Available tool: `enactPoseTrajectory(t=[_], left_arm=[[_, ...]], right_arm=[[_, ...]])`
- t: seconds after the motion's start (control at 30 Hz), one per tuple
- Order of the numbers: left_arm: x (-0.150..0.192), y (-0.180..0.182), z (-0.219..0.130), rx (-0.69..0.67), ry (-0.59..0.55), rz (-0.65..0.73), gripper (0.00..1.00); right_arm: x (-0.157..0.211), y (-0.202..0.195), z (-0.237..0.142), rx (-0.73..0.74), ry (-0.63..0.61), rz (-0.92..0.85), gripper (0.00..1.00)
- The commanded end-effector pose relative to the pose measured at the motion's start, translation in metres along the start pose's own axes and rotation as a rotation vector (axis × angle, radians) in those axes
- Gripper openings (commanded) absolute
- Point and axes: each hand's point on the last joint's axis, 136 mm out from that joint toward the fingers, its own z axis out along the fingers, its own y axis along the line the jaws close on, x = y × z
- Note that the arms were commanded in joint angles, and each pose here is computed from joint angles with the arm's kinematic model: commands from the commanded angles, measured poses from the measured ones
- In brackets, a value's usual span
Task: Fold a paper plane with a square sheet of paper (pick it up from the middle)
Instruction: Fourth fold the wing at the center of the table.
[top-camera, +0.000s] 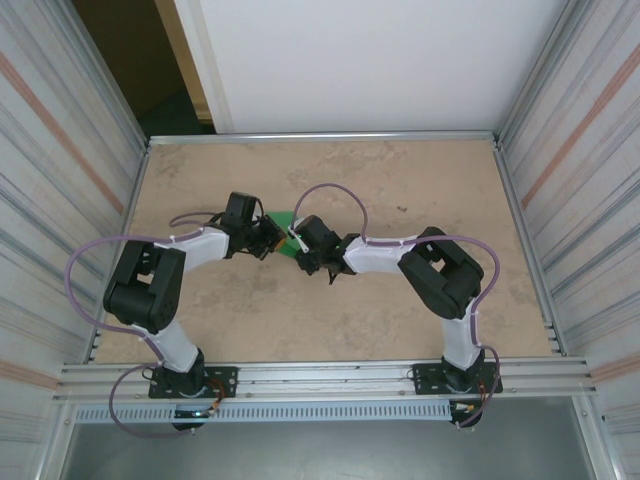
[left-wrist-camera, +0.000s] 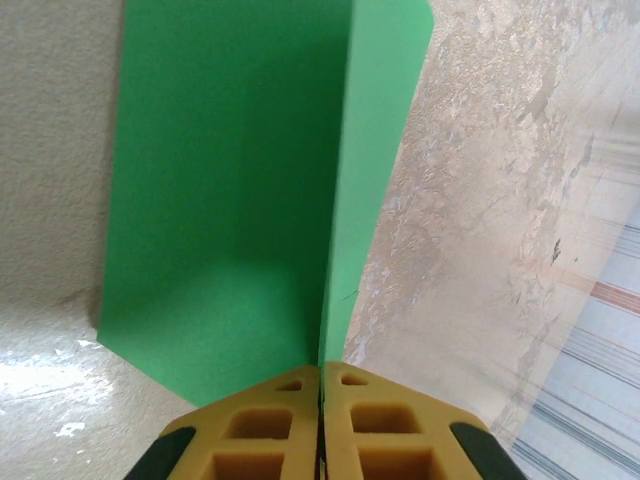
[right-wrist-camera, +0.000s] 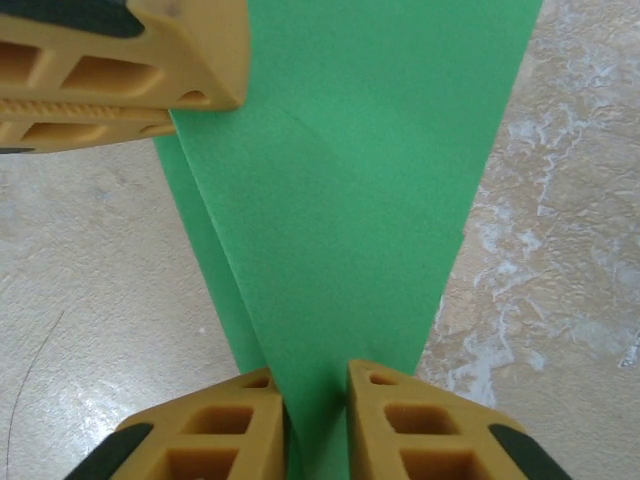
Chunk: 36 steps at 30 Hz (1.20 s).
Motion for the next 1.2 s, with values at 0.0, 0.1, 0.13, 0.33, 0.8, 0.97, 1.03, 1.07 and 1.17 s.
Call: enactPoseTrajectory(t=[0.0, 0.1, 0.13, 0.33, 0.8, 0.97, 1.03, 1.07, 1.17], left_arm=[[-0.002, -0.011, -0.005, 0.008, -0.007, 0.02, 0.11], [-0.007, -0.014, -0.009, 0.013, -0.017, 0.023, 0.18], [-0.01, -0.014, -0.012, 0.014, -0.026, 0.024, 0.21], [-0.042, -0.012, -0.035, 0.059, -0.073, 0.042, 0.39], [-0.027, 0.034, -0.048, 0.048, -0.083, 0.028, 0.29], [-0.017, 0.043, -0.045, 0.069, -0.076, 0.024, 0.26], [-0.013, 0.042, -0.044, 0.079, -0.069, 0.033, 0.26], [-0.011, 0.041, -0.044, 0.083, -0.066, 0.038, 0.26], [-0.005, 0.036, -0.042, 0.096, -0.055, 0.065, 0.26]], right_arm=[[-0.004, 0.0, 0.003, 0.002, -0.008, -0.022, 0.18], [-0.002, 0.002, 0.004, -0.019, -0.002, -0.02, 0.13], [-0.002, 0.003, 0.004, -0.031, 0.003, -0.017, 0.12], [0.005, 0.006, 0.007, -0.126, 0.038, 0.051, 0.09], [0.013, 0.013, 0.01, -0.229, 0.11, 0.134, 0.08], [0.018, 0.016, 0.012, -0.269, 0.169, 0.177, 0.08], [0.021, 0.018, 0.013, -0.284, 0.199, 0.2, 0.08], [0.023, 0.018, 0.014, -0.289, 0.217, 0.21, 0.08], [0.03, 0.021, 0.014, -0.296, 0.26, 0.245, 0.08]])
